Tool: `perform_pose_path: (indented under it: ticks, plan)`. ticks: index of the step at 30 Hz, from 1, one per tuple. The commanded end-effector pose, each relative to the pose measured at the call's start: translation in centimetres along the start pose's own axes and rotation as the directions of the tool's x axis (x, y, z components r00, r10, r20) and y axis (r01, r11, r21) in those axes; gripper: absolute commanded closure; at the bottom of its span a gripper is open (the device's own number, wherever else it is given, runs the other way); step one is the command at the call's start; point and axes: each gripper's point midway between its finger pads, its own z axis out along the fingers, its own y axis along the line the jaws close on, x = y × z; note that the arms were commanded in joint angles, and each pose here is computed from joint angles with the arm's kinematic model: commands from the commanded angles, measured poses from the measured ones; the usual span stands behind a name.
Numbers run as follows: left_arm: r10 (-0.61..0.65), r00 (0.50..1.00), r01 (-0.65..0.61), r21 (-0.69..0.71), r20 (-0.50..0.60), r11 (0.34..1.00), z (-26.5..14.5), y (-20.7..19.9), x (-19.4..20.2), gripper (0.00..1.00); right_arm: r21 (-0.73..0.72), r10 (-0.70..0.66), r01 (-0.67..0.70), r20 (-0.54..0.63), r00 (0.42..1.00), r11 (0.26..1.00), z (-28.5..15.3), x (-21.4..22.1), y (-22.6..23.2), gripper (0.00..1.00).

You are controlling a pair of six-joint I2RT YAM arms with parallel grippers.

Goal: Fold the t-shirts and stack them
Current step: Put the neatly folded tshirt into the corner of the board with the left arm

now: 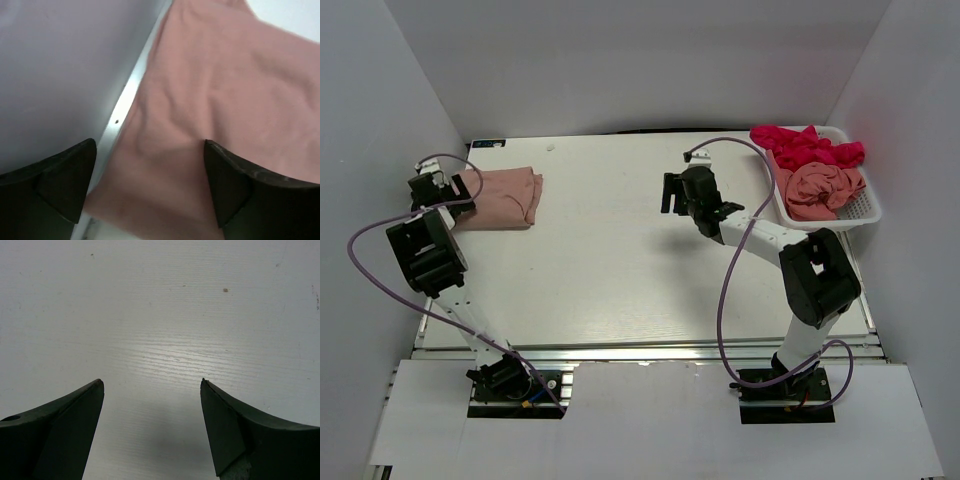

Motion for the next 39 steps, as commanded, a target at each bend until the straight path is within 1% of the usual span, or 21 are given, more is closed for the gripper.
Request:
perform_pose_path:
  ticks: [1, 5, 6, 7, 8, 9, 10, 12, 13, 14, 15, 17, 19, 20, 24, 26, 28, 29, 36, 37, 39]
  plan:
    - [-0.040, 0.987, 0.030, 0.067, 0.154, 0.997, -2.3, -1.6, -6.8, 0.02, -0.014, 0.003, -0.002, 0.050, 0.999, 1.000, -0.9, -1.6, 0.7, 0.18]
    - [-0.050, 0.978, 0.026, 0.122, 0.204, 0.992, -4.5, -2.7, -10.0, 0.02, -0.023, -0.003, 0.004, 0.040, 0.999, 1.000, -0.8, -1.1, 1.1, 0.18]
    - [-0.050, 0.979, 0.018, 0.161, 0.198, 0.987, -5.3, -3.5, -10.2, 0.02, -0.026, -0.004, 0.005, 0.040, 0.999, 1.000, -0.9, -1.0, 1.3, 0.18]
    - [-0.045, 0.972, 0.006, 0.169, 0.229, 0.986, -7.0, -3.8, -11.7, 0.02, -0.030, -0.003, 0.005, 0.040, 0.999, 1.000, -1.0, -1.0, 1.5, 0.18]
    - [-0.039, 0.975, 0.000, 0.174, 0.220, 0.985, -8.0, -4.1, -11.7, 0.02, -0.034, -0.005, 0.006, 0.040, 0.999, 0.999, -1.1, -1.0, 1.8, 0.18]
    - [-0.035, 0.968, -0.008, 0.172, 0.249, 0.985, -9.3, -4.1, -13.0, 0.02, -0.032, -0.003, 0.005, 0.045, 0.999, 0.999, -1.1, -1.1, 1.7, 0.18]
    - [-0.032, 0.971, -0.019, 0.210, 0.238, 0.978, -11.3, -5.0, -11.7, 0.02, -0.037, -0.003, 0.005, 0.046, 0.999, 0.999, -1.2, -1.1, 2.0, 0.18]
    - [-0.017, 0.970, -0.038, 0.222, 0.242, 0.974, -13.3, -5.5, -10.8, 0.02, -0.041, -0.006, 0.008, 0.048, 0.999, 0.999, -1.3, -1.2, 2.3, 0.18]
    - [-0.015, 0.980, -0.033, 0.239, 0.197, 0.970, -13.9, -6.0, -8.0, 0.02, -0.041, -0.006, 0.008, 0.049, 0.999, 0.999, -1.3, -1.3, 2.4, 0.18]
    - [0.001, 0.975, -0.056, 0.242, 0.222, 0.969, -15.8, -6.3, -8.3, 0.02, -0.042, -0.009, 0.011, 0.048, 0.999, 0.999, -1.4, -1.2, 2.6, 0.18]
    - [0.039, 0.978, -0.090, 0.242, 0.206, 0.966, -16.3, -6.7, -7.0, 0.02, -0.042, -0.012, 0.014, 0.048, 0.999, 0.999, -1.4, -1.3, 2.6, 0.18]
    - [0.067, 0.993, -0.091, 0.263, 0.099, 0.960, -16.9, -7.0, -2.5, 0.02, -0.042, -0.018, 0.020, 0.045, 0.999, 0.999, -1.5, -1.3, 2.8, 0.18]
    - [0.077, 0.997, -0.078, 0.270, 0.012, 0.960, -16.8, -7.0, 0.6, 0.02, -0.037, -0.020, 0.022, 0.047, 0.999, 0.999, -1.6, -1.4, 2.7, 0.18]
    - [0.096, 0.994, -0.080, 0.279, -0.045, 0.957, -16.6, -7.0, 3.3, 0.02, -0.038, -0.018, 0.020, 0.049, 0.999, 0.999, -1.6, -1.4, 2.8, 0.17]
    - [0.092, 0.989, -0.063, 0.225, -0.119, 0.972, -15.6, -5.9, 6.9, 0.02, -0.027, -0.030, 0.031, 0.038, 0.999, 0.999, -1.5, -0.9, 2.5, 0.18]
    - [0.085, 0.987, -0.058, 0.194, -0.134, 0.979, -15.1, -5.4, 7.5, 0.02, -0.018, -0.035, 0.036, 0.036, 0.999, 0.999, -1.4, -0.6, 2.2, 0.18]
    - [0.074, 0.986, -0.043, 0.204, -0.148, 0.978, -14.8, -5.7, 8.4, 0.02, -0.014, -0.036, 0.037, 0.033, 0.999, 0.999, -1.4, -0.4, 2.1, 0.18]
    - [0.079, 0.990, -0.053, 0.209, -0.116, 0.976, -14.4, -5.7, 7.8, 0.02, -0.015, -0.039, 0.040, 0.030, 0.999, 0.999, -1.3, -0.2, 2.1, 0.18]
    - [0.134, 0.982, -0.085, 0.325, -0.131, 0.942, -12.4, -7.3, 9.6, 0.02, -0.021, -0.046, 0.047, 0.022, 0.999, 0.999, -0.9, -0.1, 2.4, 0.17]
    - [0.136, 0.983, -0.086, 0.336, -0.127, 0.938, -12.1, -7.5, 9.3, 0.02, -0.020, -0.046, 0.047, 0.022, 0.999, 0.999, -0.9, -0.1, 2.4, 0.18]
    - [0.141, 0.972, -0.067, 0.359, -0.186, 0.931, -11.2, -7.7, 10.6, 0.02, -0.013, -0.047, 0.048, 0.020, 0.999, 0.999, -0.8, 0.0, 2.3, 0.17]
